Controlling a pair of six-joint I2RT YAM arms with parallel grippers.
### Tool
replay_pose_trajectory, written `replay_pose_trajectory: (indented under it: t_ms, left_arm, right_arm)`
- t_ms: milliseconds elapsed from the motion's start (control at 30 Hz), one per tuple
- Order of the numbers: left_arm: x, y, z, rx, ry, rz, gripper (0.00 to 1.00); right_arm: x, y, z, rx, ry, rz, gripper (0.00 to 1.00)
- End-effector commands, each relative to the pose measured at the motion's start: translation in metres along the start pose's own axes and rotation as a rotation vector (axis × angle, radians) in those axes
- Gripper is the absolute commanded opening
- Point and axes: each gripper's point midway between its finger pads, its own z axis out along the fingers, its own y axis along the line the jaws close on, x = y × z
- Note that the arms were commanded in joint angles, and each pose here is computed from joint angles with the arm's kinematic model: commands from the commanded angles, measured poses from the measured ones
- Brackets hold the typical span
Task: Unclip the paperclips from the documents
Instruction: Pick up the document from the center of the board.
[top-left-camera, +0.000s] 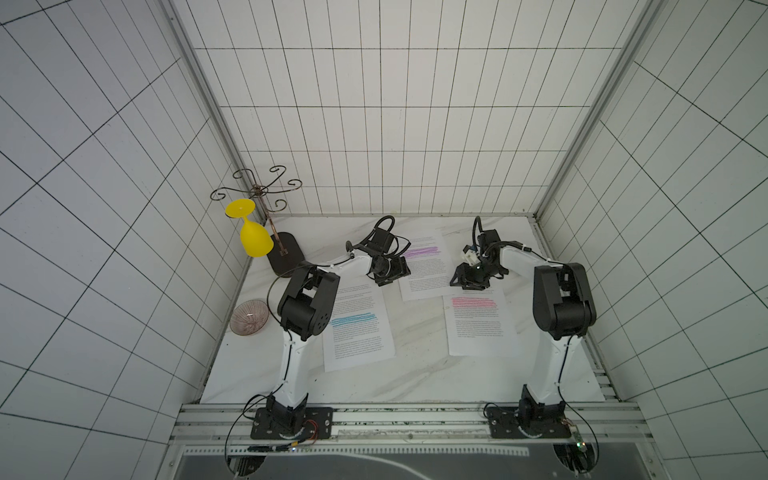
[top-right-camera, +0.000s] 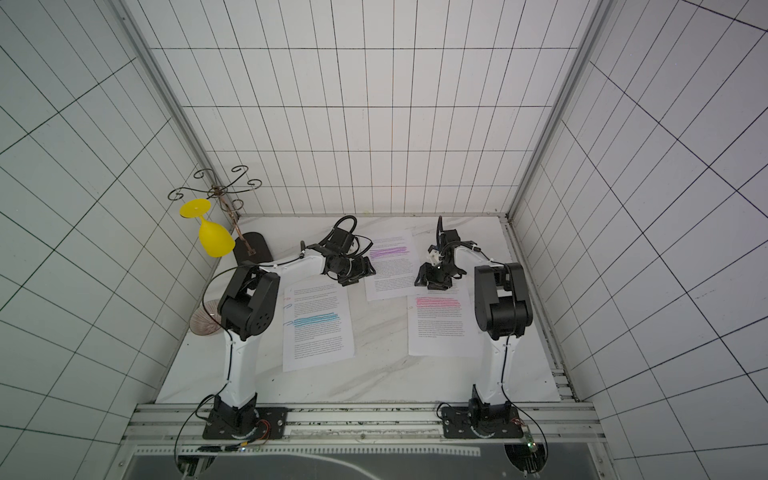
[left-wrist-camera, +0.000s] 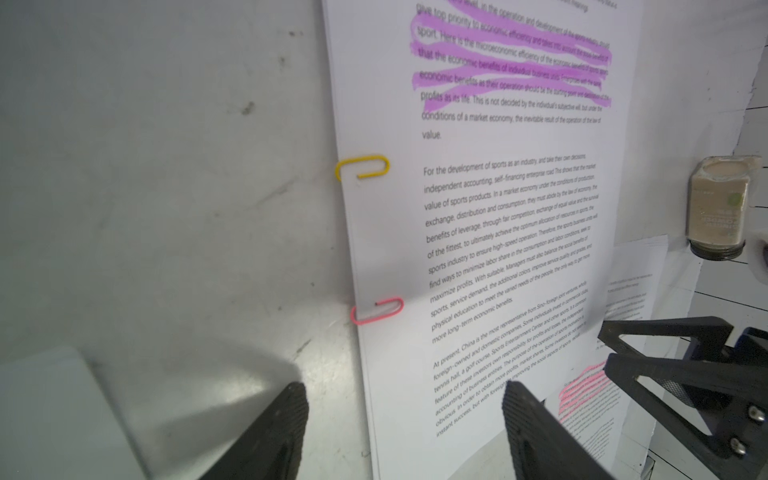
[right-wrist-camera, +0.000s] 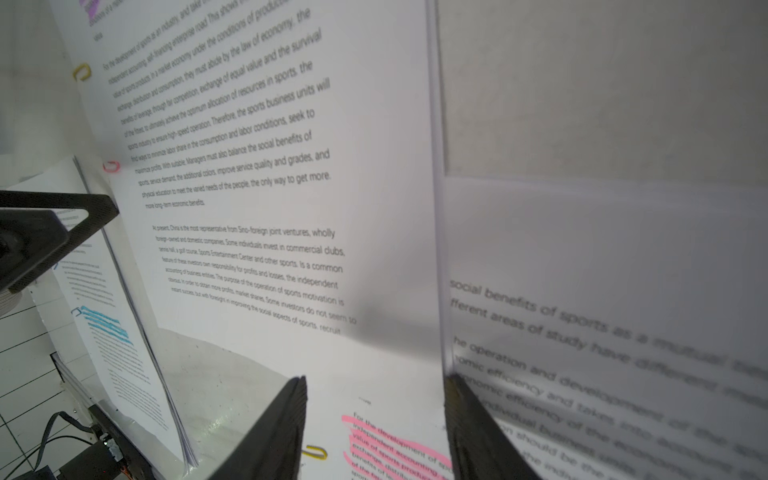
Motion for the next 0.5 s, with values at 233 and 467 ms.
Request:
replay_pose_trajectory:
  t_ms: [233,467]
  left_arm:
    - [0.019,-0.017,0.017,0.097,0.059,-0.088,0.76]
    - [0.008,-0.052,-0.003,0.260,0.009,-0.104,0.76]
  right_arm:
    - [-0.001,0.012,0.013,-0.030,0.010,-0.020,0.43]
    - [0.013,0.009,0.022,-0.025,0.039,-0.024,0.41]
